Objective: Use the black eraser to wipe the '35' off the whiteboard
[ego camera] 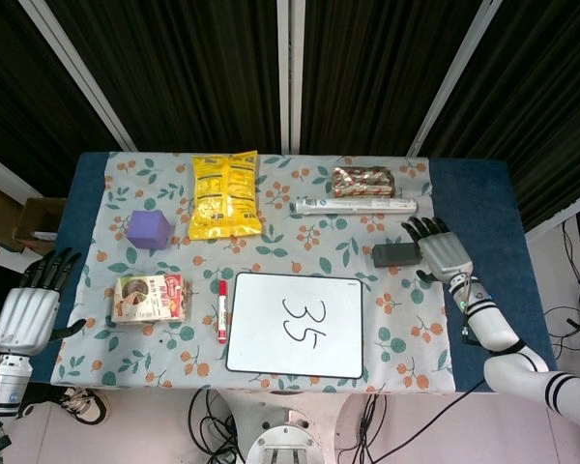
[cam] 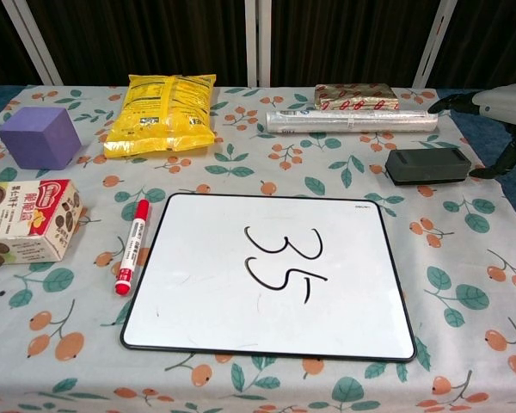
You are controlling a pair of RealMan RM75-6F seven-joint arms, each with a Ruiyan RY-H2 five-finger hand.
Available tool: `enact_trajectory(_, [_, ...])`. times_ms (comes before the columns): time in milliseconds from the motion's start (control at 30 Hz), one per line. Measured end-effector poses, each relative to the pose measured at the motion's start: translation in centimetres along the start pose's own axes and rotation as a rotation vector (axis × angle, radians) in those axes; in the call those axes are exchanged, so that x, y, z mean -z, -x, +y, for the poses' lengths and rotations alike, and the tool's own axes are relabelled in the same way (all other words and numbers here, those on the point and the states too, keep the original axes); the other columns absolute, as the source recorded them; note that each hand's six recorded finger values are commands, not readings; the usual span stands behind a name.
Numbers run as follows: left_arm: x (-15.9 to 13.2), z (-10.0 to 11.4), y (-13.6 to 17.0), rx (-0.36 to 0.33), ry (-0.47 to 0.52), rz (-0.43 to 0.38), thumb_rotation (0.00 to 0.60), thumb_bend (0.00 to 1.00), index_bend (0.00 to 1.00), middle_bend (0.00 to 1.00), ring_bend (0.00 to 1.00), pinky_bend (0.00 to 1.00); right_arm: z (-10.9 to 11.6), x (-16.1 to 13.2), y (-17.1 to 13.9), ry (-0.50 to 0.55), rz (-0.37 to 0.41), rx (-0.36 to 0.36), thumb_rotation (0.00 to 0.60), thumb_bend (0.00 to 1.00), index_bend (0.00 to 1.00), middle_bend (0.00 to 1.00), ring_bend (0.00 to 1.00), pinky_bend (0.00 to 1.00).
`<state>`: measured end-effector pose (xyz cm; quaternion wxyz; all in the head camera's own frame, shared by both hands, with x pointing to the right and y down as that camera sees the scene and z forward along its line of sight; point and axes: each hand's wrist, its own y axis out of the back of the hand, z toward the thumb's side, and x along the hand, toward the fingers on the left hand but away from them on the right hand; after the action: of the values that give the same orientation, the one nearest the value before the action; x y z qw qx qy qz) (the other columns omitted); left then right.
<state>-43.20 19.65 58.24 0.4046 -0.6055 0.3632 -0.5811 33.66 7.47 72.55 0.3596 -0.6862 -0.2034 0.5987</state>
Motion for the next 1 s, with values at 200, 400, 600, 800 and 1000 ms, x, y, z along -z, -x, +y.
enact_trajectory(200, [0.4, 0.0, 0.1, 0.010, -0.003, 0.010, 0.600, 0.00, 0.01, 0.03, 0.02, 0.14, -0.4, -1.3, 1.3, 0.013, 0.013, -0.008, 0.600, 0.20, 0.01, 0.10, 0.08, 0.15])
enact_trajectory(400, [0.7, 0.1, 0.1, 0.013, -0.002, 0.015, 0.600, 0.00, 0.02, 0.03, 0.02, 0.14, -0.8, -2.1, 2.1, 0.015, 0.021, -0.013, 0.600, 0.21, 0.08, 0.19, 0.16, 0.23])
enact_trajectory(600, [0.8, -0.1, 0.1, 0.016, -0.001, 0.019, 0.600, 0.00, 0.02, 0.03, 0.02, 0.14, -1.0, -2.6, 2.6, 0.015, 0.026, -0.010, 0.600, 0.21, 0.21, 0.25, 0.22, 0.29])
enact_trajectory(800, [0.9, 0.0, 0.0, 0.015, -0.004, 0.021, 0.600, 0.00, 0.02, 0.04, 0.02, 0.14, -1.0, -2.8, 2.7, 0.012, 0.026, -0.001, 0.600, 0.22, 0.28, 0.28, 0.25, 0.32])
enact_trajectory(1000, [1.0, 0.0, 0.2, 0.017, -0.006, 0.024, 0.600, 0.00, 0.02, 0.04, 0.02, 0.14, -1.0, -2.8, 2.7, 0.012, 0.024, 0.003, 0.600, 0.22, 0.29, 0.29, 0.26, 0.33])
